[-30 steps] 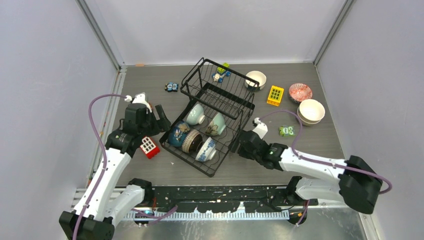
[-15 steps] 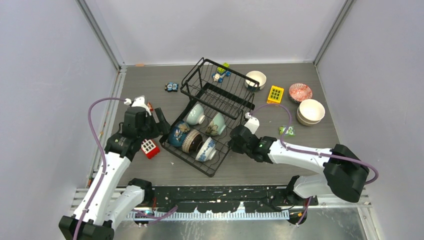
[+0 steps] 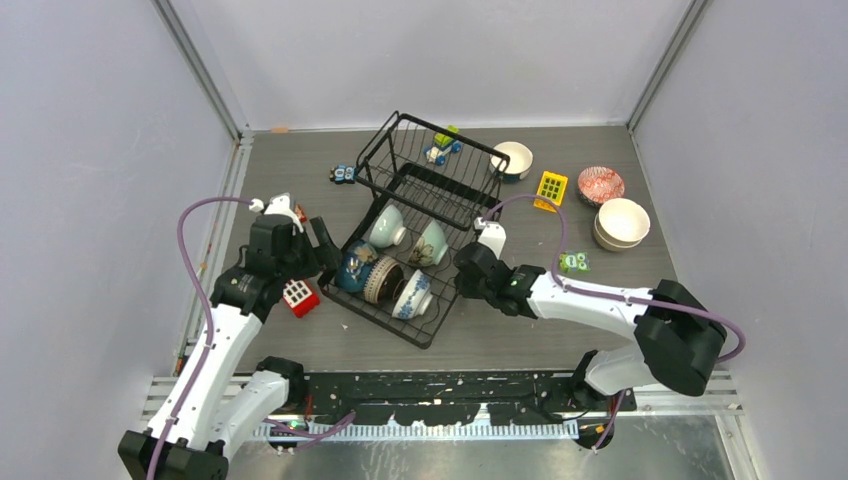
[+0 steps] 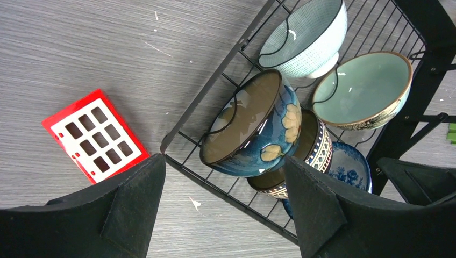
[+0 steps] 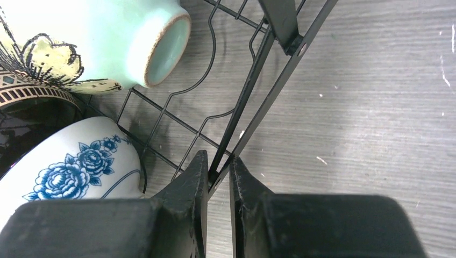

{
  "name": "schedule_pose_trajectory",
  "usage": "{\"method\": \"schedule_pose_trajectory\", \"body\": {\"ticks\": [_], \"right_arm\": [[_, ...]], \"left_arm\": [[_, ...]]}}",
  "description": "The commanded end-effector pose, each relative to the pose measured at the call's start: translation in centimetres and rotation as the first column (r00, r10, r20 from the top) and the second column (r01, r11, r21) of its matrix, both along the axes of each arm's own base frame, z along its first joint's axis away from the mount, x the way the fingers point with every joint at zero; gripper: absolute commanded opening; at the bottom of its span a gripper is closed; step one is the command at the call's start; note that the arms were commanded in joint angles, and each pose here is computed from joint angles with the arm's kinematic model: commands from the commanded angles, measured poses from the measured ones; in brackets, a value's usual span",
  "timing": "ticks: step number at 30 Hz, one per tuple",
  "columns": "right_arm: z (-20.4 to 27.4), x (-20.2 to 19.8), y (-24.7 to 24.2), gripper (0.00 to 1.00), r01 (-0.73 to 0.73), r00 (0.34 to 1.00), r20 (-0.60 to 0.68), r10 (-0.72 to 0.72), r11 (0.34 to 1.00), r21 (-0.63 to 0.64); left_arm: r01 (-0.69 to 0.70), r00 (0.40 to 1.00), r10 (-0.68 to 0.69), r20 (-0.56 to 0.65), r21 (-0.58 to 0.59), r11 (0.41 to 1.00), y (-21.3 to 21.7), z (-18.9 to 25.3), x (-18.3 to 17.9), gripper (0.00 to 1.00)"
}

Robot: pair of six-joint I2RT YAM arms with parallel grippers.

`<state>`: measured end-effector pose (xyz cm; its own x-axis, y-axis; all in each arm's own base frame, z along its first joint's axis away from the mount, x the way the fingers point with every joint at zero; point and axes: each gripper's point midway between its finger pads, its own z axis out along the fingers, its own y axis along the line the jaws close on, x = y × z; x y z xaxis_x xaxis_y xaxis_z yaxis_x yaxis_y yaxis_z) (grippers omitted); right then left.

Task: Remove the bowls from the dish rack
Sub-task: Adjust the dish rack at the center of the board.

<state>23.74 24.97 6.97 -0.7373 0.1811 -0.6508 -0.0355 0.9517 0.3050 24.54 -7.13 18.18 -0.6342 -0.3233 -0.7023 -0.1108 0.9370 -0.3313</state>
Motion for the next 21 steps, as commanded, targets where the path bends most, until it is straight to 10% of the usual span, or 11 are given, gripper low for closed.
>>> {"method": "schedule_pose_trajectory", "body": {"ticks": [1,21], "right_arm": [[0.0,0.7,0.6,0.01,-0.183,0.980,0.051,0.192,0.973,-0.142],[-0.4,3.4,-2.2,0.01,-0.246,0.969,-0.023,0.244,0.966,-0.079]], "left_arm": [[-0.009,1.000,0.009,0.018,-0.004,1.000,0.1,0.2,0.3,0.82],[-0.065,0.978,0.090,-0.190,0.134,0.989,1.7,-5.1,1.6,0.72]]}}
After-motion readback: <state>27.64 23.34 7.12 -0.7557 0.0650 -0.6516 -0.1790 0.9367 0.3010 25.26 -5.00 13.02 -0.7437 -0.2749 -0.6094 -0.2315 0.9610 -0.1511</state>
